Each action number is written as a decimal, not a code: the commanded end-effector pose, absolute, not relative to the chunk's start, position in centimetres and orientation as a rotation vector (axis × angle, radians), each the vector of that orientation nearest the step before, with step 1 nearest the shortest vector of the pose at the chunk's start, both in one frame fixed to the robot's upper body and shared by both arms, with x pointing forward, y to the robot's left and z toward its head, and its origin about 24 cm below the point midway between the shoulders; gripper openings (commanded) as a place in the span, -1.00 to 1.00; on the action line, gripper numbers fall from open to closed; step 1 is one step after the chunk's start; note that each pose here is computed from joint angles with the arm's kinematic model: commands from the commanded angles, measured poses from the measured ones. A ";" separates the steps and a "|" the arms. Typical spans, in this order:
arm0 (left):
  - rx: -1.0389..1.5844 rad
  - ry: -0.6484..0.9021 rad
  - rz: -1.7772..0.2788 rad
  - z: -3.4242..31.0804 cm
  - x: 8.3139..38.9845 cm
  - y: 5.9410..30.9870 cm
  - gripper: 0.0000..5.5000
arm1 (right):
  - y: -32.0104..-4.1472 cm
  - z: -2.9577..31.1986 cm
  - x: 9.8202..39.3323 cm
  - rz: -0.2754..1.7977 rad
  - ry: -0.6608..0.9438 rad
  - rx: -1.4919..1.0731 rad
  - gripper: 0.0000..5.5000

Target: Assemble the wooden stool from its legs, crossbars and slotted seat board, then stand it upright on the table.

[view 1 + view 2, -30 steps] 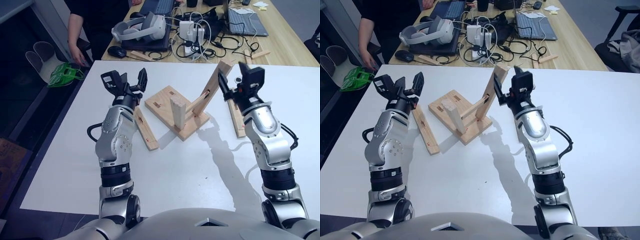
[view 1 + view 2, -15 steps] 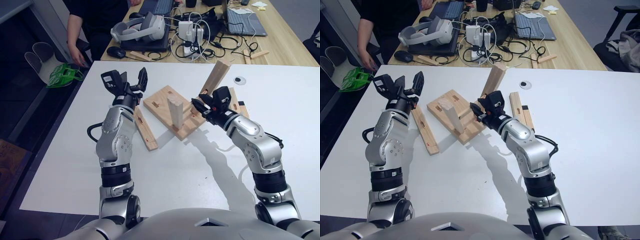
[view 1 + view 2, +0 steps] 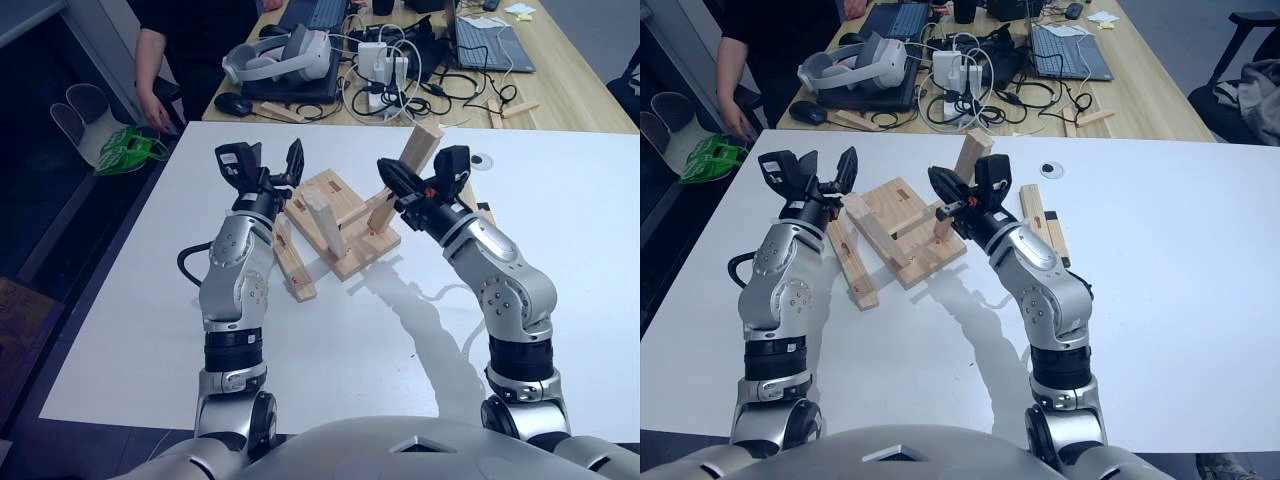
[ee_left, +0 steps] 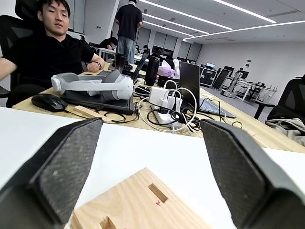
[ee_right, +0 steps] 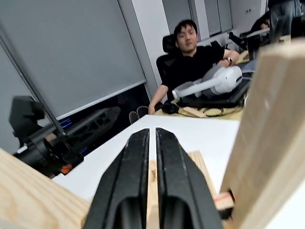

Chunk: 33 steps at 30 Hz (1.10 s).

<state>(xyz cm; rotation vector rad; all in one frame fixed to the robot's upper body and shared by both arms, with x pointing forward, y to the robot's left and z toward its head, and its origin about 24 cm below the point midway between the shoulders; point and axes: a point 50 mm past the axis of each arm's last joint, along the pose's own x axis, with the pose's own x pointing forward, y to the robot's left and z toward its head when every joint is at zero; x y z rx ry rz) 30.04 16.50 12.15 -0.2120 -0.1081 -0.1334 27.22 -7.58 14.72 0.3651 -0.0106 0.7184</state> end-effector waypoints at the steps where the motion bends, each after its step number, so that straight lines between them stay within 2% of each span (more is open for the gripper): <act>1: -0.257 -0.072 -0.256 11.7 29.6 12.6 0.38 | -8.3 17.2 28.1 0.622 -0.124 0.415 -0.91; 4: -0.271 0.011 -0.507 10.8 28.0 6.6 0.38 | -9.5 18.9 29.5 0.508 -0.194 0.467 -0.91; 6: -0.257 0.013 -0.599 11.5 28.0 3.8 0.38 | -10.1 20.0 30.1 0.460 -0.240 0.487 -0.91; 10: -0.243 -0.009 -0.676 13.0 29.0 0.5 0.38 | -11.4 20.9 30.8 0.391 -0.291 0.493 -0.91; 13: -0.252 -0.094 -0.647 14.8 30.0 0.3 0.38 | -11.9 21.4 30.7 0.370 -0.329 0.475 -0.91; 17: -0.288 -0.189 -0.578 16.7 30.8 1.6 0.38 | -11.4 23.8 29.8 0.397 -0.445 0.386 -0.91; 21: -0.361 -0.329 -0.485 19.5 31.1 3.8 0.38 | -8.8 25.7 28.2 0.597 -0.457 0.369 -0.91; 23: -0.387 -0.389 -0.306 20.6 32.5 7.3 0.38 | -7.0 25.8 27.2 0.722 -0.400 0.330 -0.91; 25: -0.392 -0.417 -0.139 21.0 34.2 11.9 0.38 | -5.1 25.0 26.0 0.834 -0.331 0.169 -0.91; 28: -0.348 -0.451 0.038 21.2 35.2 17.4 0.38 | -4.3 24.7 25.3 0.949 -0.275 0.031 -0.91; 30: -0.292 -0.461 0.107 21.1 35.2 19.0 0.38 | -4.0 24.3 25.0 1.046 -0.233 -0.054 -0.91; 33: -0.249 -0.446 0.119 20.3 35.2 18.6 0.38 | -4.2 22.9 24.6 1.166 -0.142 -0.229 -0.91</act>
